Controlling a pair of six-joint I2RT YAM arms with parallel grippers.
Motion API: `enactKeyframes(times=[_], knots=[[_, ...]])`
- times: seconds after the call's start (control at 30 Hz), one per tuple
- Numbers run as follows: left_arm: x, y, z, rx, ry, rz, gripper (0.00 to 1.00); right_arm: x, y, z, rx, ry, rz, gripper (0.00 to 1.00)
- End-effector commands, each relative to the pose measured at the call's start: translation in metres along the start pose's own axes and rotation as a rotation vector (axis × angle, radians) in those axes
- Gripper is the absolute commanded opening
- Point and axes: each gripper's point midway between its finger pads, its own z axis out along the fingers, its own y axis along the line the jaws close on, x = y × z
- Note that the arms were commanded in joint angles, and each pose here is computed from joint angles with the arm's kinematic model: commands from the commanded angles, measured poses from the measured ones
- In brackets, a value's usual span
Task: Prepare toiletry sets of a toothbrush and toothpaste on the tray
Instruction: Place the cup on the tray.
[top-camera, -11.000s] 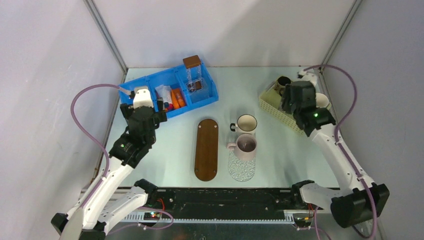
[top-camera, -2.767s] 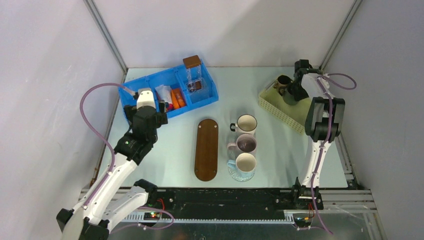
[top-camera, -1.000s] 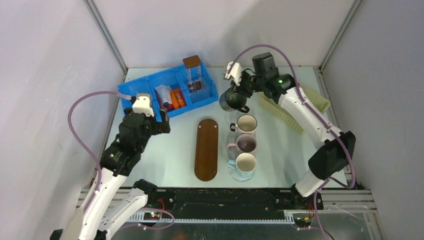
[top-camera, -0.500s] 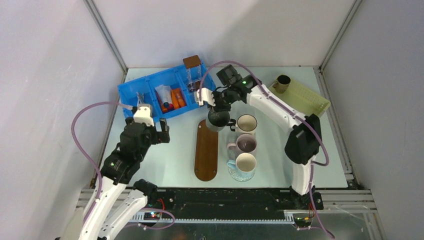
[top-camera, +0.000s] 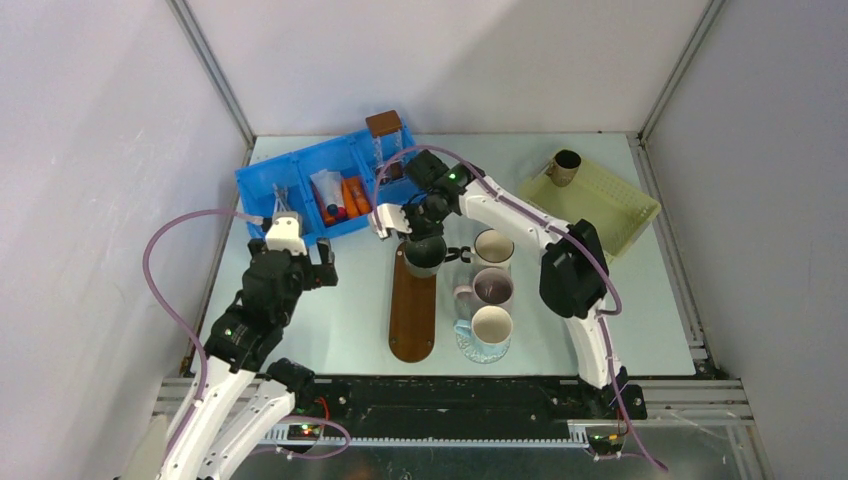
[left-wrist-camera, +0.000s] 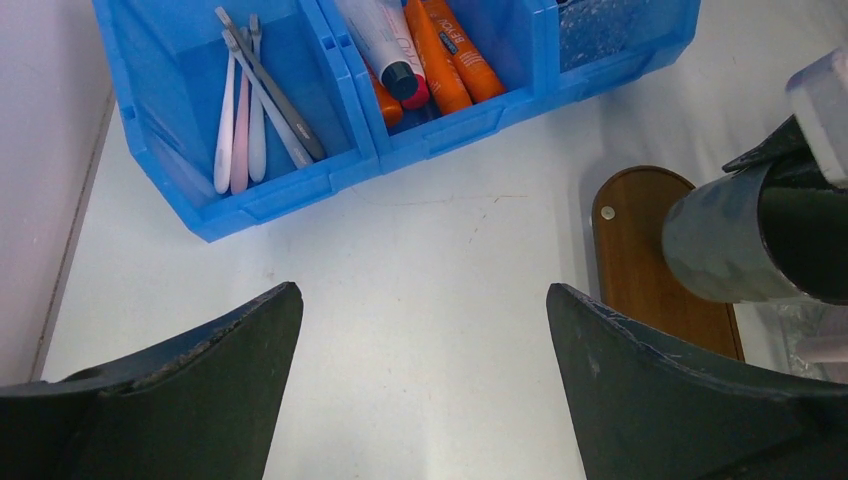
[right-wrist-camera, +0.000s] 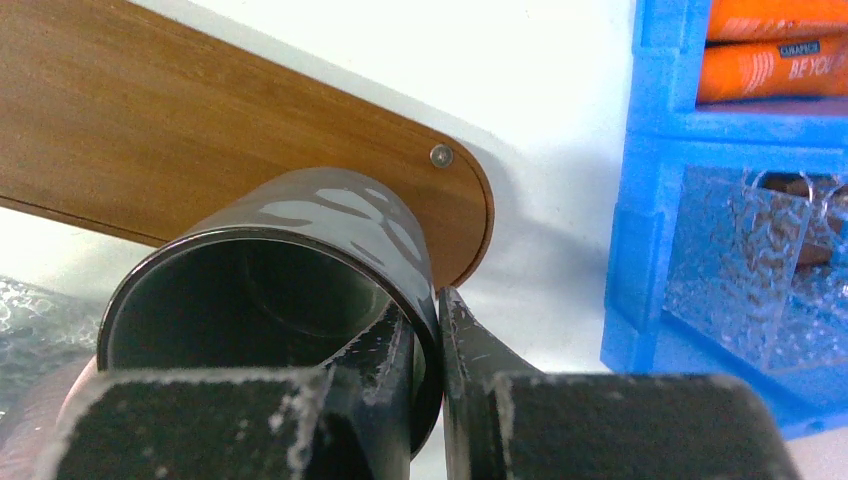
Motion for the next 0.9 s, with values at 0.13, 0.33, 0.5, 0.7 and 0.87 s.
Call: enactKeyframes(times=[0.13,0.33,0.5,0.7,0.87], knots=[[-0.006,0.002,0.003,-0.018,-0.024,-0.009,1.0,-0.028,-0.016,0.015,0.021,-0.075,-0.093,0.07],[-0.005,0.0,0.004,-0.008,-0.016,-0.005,0.99,-0.025,-0.017,0.028,0.011,-0.081,-0.093,0.16],[-0.002,-0.002,0.006,-0.003,-0.001,0.002,1.0,-0.023,-0.019,0.03,0.016,-0.076,-0.087,0.29],[-0.001,-0.008,0.01,0.025,0.016,0.005,1.0,-0.037,-0.023,0.004,0.049,-0.1,-0.099,0.45],[-0.007,-0.026,0.015,0.09,0.054,-0.025,1.0,-0.058,-0.024,-0.037,0.097,-0.181,-0.081,0.58]])
